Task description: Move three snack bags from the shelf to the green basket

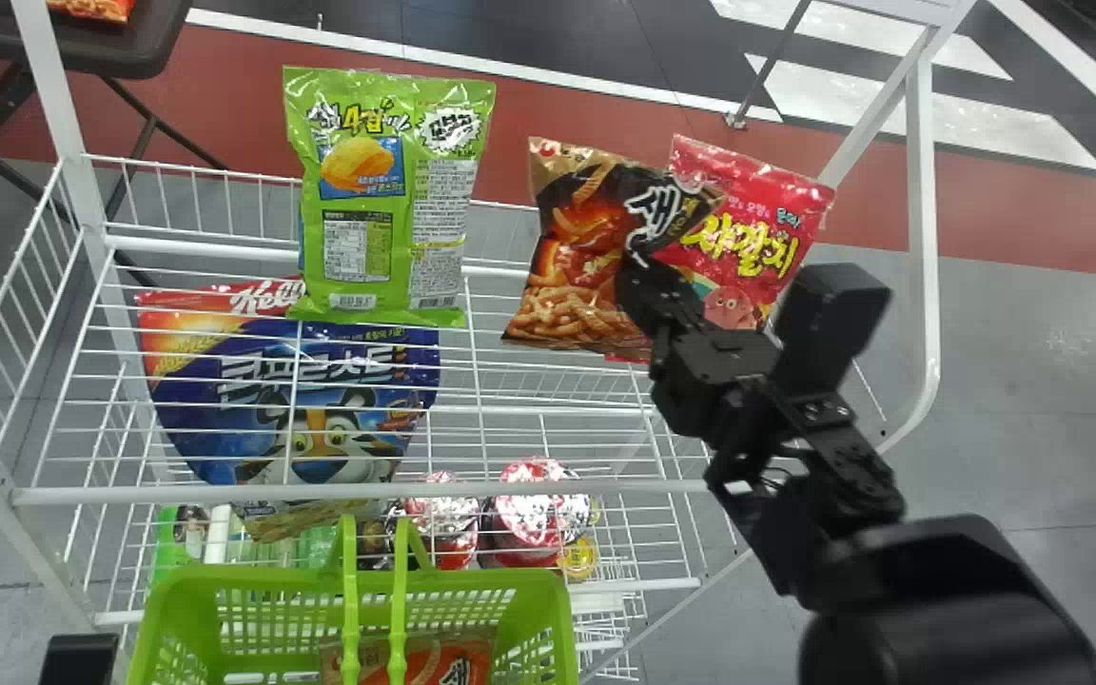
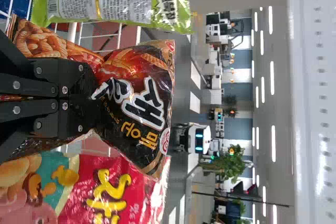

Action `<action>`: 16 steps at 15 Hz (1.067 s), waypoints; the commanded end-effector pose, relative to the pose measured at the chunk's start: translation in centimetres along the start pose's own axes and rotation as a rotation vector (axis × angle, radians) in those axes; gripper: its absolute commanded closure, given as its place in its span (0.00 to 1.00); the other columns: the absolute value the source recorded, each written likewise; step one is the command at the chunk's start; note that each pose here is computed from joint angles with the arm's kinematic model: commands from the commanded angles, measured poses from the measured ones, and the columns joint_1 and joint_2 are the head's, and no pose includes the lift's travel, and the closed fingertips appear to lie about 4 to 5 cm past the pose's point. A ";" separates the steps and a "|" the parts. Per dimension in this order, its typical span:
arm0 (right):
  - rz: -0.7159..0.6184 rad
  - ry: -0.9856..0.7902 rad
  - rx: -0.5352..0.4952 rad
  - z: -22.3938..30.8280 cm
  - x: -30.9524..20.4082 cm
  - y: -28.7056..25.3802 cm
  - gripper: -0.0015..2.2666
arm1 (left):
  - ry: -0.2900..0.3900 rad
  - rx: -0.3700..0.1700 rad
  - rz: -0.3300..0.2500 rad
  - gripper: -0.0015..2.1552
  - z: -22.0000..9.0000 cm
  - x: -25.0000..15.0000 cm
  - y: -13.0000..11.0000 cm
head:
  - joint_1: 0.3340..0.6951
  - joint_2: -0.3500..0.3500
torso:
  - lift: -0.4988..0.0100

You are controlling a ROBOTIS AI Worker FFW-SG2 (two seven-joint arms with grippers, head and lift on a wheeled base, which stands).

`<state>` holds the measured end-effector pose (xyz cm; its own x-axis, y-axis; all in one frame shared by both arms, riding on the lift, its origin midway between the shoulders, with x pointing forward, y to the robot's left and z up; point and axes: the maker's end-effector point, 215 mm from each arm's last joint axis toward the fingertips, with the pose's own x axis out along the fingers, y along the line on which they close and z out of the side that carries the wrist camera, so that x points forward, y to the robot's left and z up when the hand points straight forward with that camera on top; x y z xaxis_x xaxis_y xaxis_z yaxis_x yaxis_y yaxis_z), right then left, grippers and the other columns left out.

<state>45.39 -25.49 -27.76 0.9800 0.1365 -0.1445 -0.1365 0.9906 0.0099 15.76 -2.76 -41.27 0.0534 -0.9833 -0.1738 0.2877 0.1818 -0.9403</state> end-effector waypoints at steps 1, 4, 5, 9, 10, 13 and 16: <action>0.036 0.060 0.030 0.0 -3.2 0.6 0.95 | -0.001 0.001 -0.001 0.98 0.0 0.1 -0.1 | 1.00 0.00 | 0.88; 0.087 0.222 0.082 -3.3 -6.5 1.9 0.96 | -0.011 0.006 0.003 0.98 0.3 0.1 0.1 | 1.00 0.00 | 0.88; 0.109 0.261 0.091 -4.1 -7.6 2.7 0.96 | -0.014 0.009 0.003 0.98 0.4 0.2 0.1 | 1.00 0.00 | 0.88; 0.192 0.437 0.184 -7.5 -13.3 5.7 0.96 | -0.014 0.015 0.004 0.98 0.6 0.3 0.1 | 1.00 0.00 | 0.88; 0.216 0.504 0.217 -8.8 -15.0 7.0 0.96 | -0.014 0.015 0.006 0.98 0.6 0.3 0.1 | 1.00 0.00 | 0.88; 0.276 0.733 0.342 -13.9 -19.6 9.9 0.96 | -0.016 0.014 0.006 0.98 0.7 0.3 0.1 | 1.00 0.00 | 0.88; 0.278 0.886 0.403 -18.7 -21.9 11.3 0.95 | -0.016 0.017 -0.004 0.98 0.5 0.3 -0.3 | 1.00 0.00 | 0.88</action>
<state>20.85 -17.87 -40.93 0.4874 0.4618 -0.7411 -0.1527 0.8807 0.4484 16.25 -3.10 -41.04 0.0684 -0.9834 -0.1678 0.3013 0.1807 -0.9363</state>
